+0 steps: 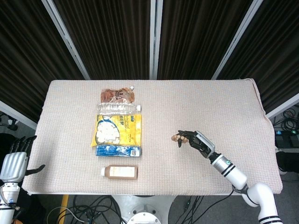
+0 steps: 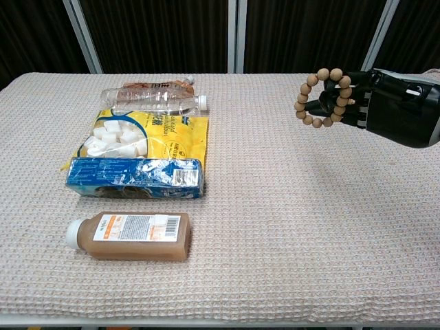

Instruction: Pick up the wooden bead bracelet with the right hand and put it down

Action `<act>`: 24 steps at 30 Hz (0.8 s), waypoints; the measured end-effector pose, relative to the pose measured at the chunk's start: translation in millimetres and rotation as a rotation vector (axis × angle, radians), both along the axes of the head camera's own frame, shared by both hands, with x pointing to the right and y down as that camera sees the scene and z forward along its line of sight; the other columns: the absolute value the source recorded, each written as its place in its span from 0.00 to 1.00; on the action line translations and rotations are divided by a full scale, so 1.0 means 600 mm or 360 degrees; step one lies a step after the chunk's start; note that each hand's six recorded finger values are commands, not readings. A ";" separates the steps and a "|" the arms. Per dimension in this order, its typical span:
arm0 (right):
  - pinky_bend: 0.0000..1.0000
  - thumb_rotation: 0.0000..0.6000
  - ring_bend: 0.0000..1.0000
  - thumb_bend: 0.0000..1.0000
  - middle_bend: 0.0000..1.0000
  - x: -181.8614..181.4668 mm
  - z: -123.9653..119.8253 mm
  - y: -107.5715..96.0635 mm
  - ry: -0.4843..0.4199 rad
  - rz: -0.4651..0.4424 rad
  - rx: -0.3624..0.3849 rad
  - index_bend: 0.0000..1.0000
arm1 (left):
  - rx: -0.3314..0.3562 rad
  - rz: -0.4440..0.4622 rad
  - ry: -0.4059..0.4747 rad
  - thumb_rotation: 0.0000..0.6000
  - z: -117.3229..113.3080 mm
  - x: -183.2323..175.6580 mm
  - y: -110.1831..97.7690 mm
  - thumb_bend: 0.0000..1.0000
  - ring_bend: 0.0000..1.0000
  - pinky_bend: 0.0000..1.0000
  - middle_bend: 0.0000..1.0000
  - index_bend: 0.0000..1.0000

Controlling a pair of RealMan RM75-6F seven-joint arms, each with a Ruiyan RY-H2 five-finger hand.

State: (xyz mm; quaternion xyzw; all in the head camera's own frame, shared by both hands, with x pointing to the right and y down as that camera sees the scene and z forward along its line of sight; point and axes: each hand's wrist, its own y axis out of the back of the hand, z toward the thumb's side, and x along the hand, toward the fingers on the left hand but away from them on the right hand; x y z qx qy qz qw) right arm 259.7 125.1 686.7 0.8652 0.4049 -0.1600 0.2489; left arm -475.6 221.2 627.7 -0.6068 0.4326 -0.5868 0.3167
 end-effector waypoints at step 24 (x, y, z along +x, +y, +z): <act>0.00 0.62 0.23 0.52 0.56 0.002 0.009 0.000 -0.0141 0.0066 -0.0137 0.47 | -0.0009 -0.0004 -0.0004 1.00 0.002 -0.001 0.001 0.00 0.03 0.06 0.13 0.10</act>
